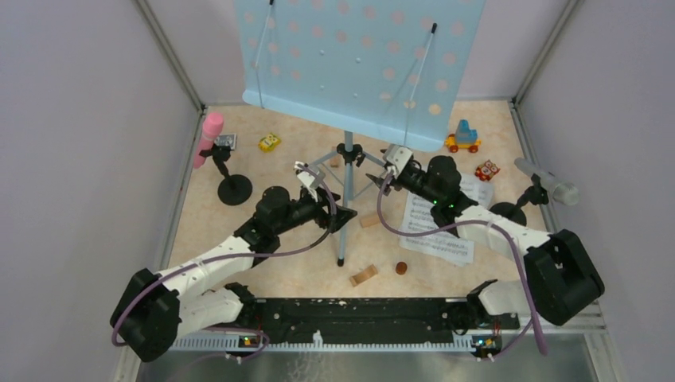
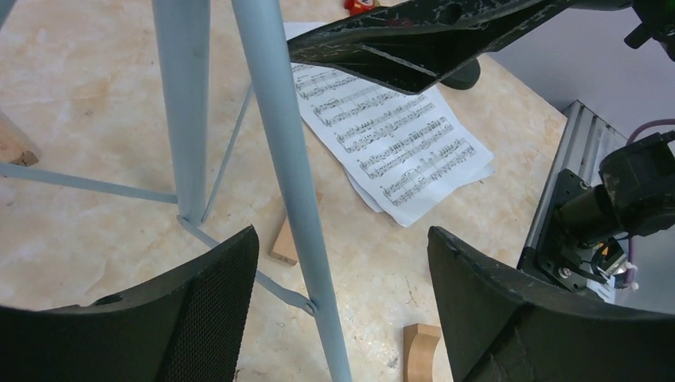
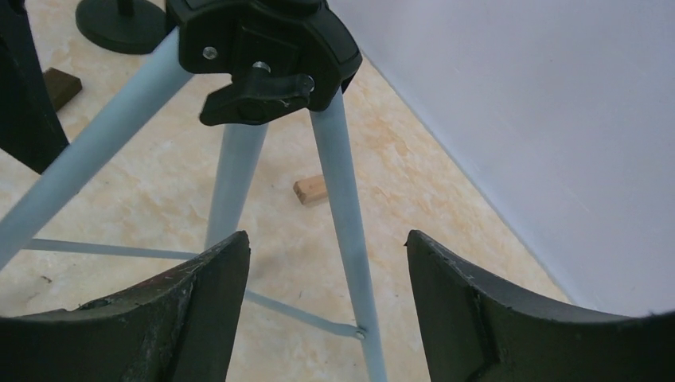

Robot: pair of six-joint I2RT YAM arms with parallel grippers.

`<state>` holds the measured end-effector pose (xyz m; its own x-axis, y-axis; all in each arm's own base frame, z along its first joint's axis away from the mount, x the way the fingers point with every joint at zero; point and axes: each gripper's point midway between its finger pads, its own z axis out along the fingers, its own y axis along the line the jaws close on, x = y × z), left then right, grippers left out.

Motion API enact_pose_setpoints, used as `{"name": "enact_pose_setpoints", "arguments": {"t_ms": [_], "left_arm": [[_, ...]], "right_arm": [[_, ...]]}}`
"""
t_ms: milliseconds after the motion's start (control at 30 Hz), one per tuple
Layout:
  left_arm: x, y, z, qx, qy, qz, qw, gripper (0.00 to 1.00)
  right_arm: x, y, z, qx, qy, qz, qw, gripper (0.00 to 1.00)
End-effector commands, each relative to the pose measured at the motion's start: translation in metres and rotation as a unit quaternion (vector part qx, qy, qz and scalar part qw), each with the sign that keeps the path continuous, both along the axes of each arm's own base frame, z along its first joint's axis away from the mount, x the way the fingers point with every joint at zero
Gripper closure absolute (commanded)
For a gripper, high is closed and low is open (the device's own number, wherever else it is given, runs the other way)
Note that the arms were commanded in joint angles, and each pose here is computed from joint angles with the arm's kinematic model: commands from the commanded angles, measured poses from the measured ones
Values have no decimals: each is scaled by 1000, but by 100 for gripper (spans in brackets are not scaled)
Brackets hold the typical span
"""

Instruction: Pack up the instrument practice props

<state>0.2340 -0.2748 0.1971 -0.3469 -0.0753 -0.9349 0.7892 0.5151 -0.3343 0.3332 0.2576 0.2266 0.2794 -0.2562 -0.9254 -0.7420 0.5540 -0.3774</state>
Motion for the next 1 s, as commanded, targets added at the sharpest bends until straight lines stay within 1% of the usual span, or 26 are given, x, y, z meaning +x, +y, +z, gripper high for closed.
{"name": "enact_pose_setpoints", "arguments": {"t_ms": [0,67,167,200,300,433,533,600,667,800,900,967], "left_arm": [[13,-11,13,-31,-16,19,999,21],[16,-14,11,-30,-15,20,999,26],[19,-21,5,-28,-13,16,999,33],[20,-24,3,-27,-13,13,999,35],[22,-29,-4,-16,-11,8,1000,52],[24,-33,-13,-7,-7,4,1000,70],[23,-33,-18,3,-5,5,1000,87],[24,-30,-22,12,-6,14,1000,99],[25,-25,-21,18,-15,23,999,100],[29,-14,-12,31,-44,46,997,100],[33,-6,1,40,-70,62,995,100],[35,-3,8,47,-84,68,993,100]], "right_arm": [[22,13,33,3,-79,27,996,30],[31,17,31,4,-77,28,997,34],[41,23,31,12,-76,30,997,47],[43,25,31,15,-73,29,997,49],[48,28,31,22,-69,28,997,55],[49,29,34,31,-66,29,997,67],[47,29,39,41,-63,29,997,77],[42,31,45,52,-62,38,996,80],[33,37,53,63,-66,56,994,84],[12,52,75,96,-77,79,989,89],[-1,62,90,132,-75,93,984,94],[-5,64,94,166,-63,88,980,100]]}}
